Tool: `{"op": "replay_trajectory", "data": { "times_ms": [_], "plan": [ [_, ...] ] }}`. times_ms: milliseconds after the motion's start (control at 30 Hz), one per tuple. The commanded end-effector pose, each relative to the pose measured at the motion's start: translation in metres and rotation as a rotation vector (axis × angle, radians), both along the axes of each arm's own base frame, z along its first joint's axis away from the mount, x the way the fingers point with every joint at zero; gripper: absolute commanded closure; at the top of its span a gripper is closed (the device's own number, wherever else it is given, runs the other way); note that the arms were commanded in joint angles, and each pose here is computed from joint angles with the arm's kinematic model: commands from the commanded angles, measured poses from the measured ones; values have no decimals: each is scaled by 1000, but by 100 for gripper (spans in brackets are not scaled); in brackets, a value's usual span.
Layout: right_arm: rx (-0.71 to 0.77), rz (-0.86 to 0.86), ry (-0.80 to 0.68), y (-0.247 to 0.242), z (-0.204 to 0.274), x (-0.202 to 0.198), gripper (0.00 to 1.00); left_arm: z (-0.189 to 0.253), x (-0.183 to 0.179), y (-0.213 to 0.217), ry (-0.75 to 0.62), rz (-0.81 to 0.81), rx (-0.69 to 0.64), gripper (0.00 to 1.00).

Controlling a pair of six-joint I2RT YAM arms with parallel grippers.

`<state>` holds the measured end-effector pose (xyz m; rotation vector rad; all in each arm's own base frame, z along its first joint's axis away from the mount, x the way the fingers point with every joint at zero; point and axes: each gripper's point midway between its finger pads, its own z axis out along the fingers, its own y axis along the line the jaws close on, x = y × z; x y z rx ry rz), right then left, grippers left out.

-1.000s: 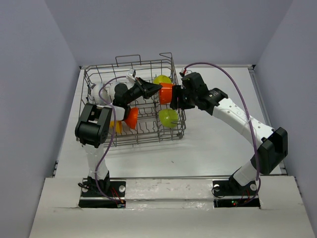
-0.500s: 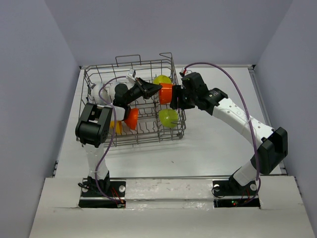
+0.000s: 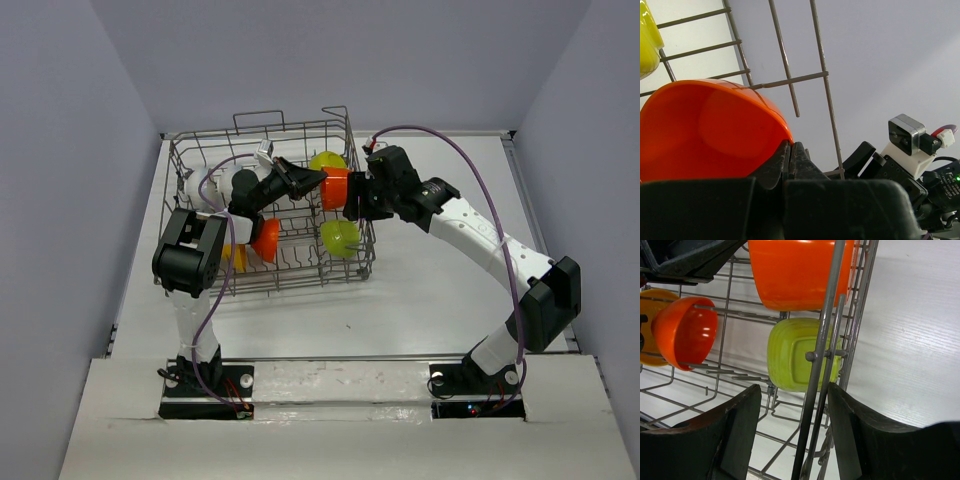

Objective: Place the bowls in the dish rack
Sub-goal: Place the upside down bowl on the dish rack.

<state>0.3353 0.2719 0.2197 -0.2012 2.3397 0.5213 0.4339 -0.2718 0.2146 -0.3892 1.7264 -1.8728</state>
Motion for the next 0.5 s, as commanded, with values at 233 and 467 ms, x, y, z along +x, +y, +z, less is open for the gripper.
{"op": "replay_trajectory", "data": {
  "times_ms": [233,467],
  "plan": [
    [23,30,-18,11,8,3,39,32,-29,9,-374,11,-99,99],
    [22,32,-17,11,7,3,39,32,-30,10,-374,5,-116,99]
  ]
}}
